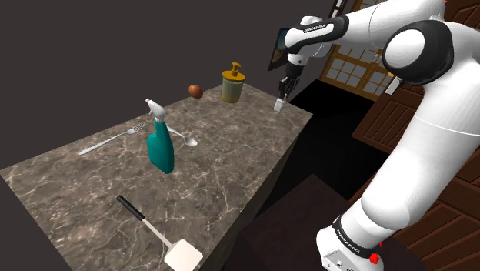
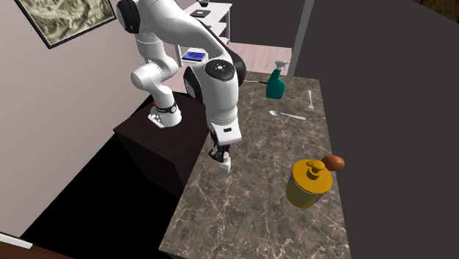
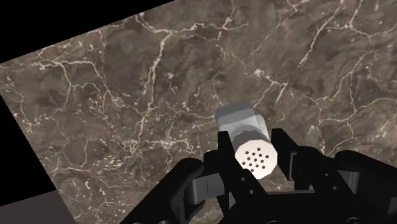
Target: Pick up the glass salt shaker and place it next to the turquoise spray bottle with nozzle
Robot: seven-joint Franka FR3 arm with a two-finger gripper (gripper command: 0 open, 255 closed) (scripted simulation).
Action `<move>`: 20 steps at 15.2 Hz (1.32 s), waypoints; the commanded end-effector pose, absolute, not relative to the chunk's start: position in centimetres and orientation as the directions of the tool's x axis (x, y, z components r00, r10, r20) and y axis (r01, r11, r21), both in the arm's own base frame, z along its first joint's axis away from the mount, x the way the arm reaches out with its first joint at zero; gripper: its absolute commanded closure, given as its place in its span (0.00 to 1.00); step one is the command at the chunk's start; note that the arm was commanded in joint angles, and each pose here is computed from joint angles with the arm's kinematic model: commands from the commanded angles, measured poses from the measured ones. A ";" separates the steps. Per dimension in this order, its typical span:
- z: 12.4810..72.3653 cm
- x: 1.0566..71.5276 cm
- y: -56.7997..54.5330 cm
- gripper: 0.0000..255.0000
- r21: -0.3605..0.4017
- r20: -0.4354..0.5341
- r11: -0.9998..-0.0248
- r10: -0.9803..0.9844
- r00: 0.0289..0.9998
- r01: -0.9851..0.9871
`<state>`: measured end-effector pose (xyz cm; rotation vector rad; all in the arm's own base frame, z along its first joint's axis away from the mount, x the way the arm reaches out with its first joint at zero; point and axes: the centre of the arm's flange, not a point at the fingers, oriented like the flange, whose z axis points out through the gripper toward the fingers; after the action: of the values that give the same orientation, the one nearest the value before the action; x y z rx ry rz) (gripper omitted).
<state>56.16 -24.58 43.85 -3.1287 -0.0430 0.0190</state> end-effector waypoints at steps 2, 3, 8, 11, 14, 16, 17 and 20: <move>45.4 56.1 -24.6 1.00 -0.013 -0.012 -1.000 0.027 1.000 0.027; 46.0 56.1 -24.6 1.00 -0.013 -0.012 -1.000 0.027 1.000 0.027; 48.6 56.1 -24.6 1.00 -0.013 -0.012 -1.000 0.027 1.000 0.027; 50.2 56.1 -24.6 1.00 -0.013 -0.012 -1.000 0.027 1.000 0.027; 51.8 56.1 -24.6 1.00 -0.013 -0.012 -1.000 0.027 1.000 0.027; 52.8 56.1 -24.6 1.00 -0.013 -0.012 -1.000 0.027 1.000 0.027; 53.4 56.1 -24.6 1.00 -0.013 -0.012 -1.000 0.027 1.000 0.027; 54.9 56.1 -24.6 1.00 -0.013 -0.012 -1.000 0.027 1.000 0.027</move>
<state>56.07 -24.60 54.35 -3.1286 -0.0428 0.0191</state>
